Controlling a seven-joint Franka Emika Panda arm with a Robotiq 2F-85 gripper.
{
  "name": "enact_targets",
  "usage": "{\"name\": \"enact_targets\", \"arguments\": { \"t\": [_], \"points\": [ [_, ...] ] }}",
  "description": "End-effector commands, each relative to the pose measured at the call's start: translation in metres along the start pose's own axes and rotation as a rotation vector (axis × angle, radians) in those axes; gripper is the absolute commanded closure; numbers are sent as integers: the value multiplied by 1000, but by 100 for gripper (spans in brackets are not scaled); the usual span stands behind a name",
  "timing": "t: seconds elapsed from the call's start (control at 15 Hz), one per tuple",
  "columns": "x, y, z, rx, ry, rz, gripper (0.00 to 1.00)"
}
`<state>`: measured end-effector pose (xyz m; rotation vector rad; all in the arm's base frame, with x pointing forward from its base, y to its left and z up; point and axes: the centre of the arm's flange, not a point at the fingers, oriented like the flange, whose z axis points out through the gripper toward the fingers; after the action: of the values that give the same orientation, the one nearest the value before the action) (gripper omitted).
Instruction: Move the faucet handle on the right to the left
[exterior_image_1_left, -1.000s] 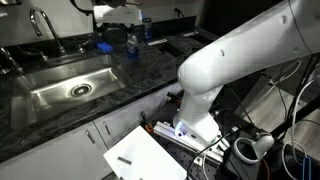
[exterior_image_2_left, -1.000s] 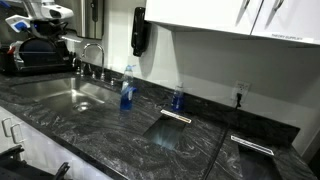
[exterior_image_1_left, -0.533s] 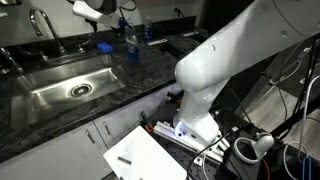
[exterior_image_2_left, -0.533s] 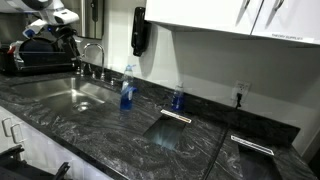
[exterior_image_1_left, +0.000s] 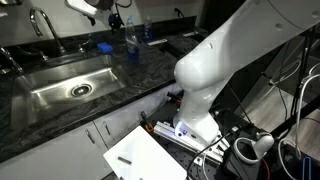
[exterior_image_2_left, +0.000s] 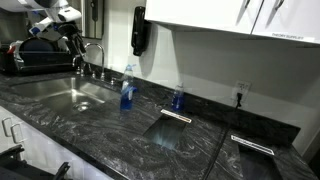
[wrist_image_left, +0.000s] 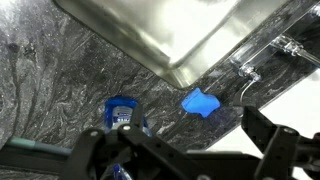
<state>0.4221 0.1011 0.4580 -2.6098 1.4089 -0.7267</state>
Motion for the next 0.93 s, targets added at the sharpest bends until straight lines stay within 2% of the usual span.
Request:
{"name": "enact_targets", "arguments": {
  "t": [0.0, 0.6, 0.87],
  "points": [
    [-1, 0, 0, 0, -1, -1, 0],
    [0, 0, 0, 0, -1, -1, 0],
    [9, -13, 6, 29, -10, 53, 0]
  ]
}}
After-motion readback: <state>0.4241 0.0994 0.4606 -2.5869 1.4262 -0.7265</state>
